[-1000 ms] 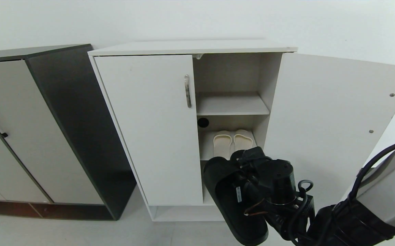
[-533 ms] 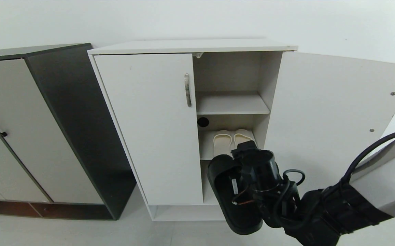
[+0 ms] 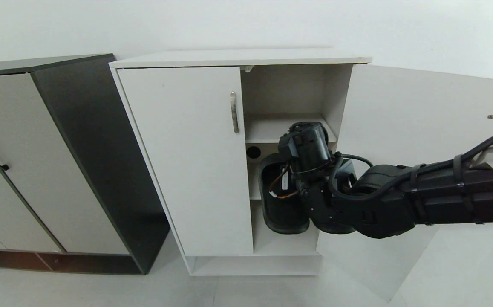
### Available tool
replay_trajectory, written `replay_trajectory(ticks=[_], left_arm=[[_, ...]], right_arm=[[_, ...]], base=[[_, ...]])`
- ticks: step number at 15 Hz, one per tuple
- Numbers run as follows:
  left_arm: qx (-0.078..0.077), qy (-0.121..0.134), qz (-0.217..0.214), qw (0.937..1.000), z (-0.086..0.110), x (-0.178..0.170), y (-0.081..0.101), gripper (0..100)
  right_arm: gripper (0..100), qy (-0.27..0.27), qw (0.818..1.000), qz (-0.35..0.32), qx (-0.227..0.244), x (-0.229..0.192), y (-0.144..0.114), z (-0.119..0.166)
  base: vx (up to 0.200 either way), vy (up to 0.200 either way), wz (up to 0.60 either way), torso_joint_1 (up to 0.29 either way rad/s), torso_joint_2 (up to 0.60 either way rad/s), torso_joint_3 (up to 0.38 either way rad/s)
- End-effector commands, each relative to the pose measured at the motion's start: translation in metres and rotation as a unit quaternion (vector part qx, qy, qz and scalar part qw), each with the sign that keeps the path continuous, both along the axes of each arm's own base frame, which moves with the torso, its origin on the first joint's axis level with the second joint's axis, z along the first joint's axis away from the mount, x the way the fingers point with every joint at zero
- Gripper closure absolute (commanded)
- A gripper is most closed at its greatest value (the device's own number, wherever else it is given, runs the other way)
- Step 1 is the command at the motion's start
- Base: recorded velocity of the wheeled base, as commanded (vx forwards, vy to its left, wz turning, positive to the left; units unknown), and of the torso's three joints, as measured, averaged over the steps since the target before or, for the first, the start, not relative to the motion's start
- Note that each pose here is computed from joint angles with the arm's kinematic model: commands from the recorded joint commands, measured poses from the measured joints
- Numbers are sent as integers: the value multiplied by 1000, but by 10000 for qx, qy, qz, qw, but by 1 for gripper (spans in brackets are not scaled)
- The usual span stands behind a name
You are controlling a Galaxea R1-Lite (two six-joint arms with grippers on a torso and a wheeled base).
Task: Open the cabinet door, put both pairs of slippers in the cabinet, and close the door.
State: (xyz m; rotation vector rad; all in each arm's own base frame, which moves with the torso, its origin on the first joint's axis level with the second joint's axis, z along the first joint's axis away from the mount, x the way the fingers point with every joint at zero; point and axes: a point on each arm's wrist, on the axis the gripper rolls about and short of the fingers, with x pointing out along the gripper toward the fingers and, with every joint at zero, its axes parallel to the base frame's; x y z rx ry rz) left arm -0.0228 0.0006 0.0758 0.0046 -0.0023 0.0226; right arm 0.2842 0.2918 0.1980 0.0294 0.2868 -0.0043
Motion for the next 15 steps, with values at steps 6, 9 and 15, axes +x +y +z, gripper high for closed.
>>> replay_trajectory(ticks=[6,9,15], left_arm=[[0,-4,10,10000,0,0,0,100],[0,-4,2,10000,0,0,0,100],[7,4,-5,10000,0,0,0,100]], right_arm=[[100,-222,9996,109,103,-6,3,16],[100,-363,9992,151,86,-7,2,21],[100,-332,9993,153,45,-8,1,19]], base=[[0,0,0,0,0,0],[0,0,0,0,0,0],[133,0,0,-1,4,3]])
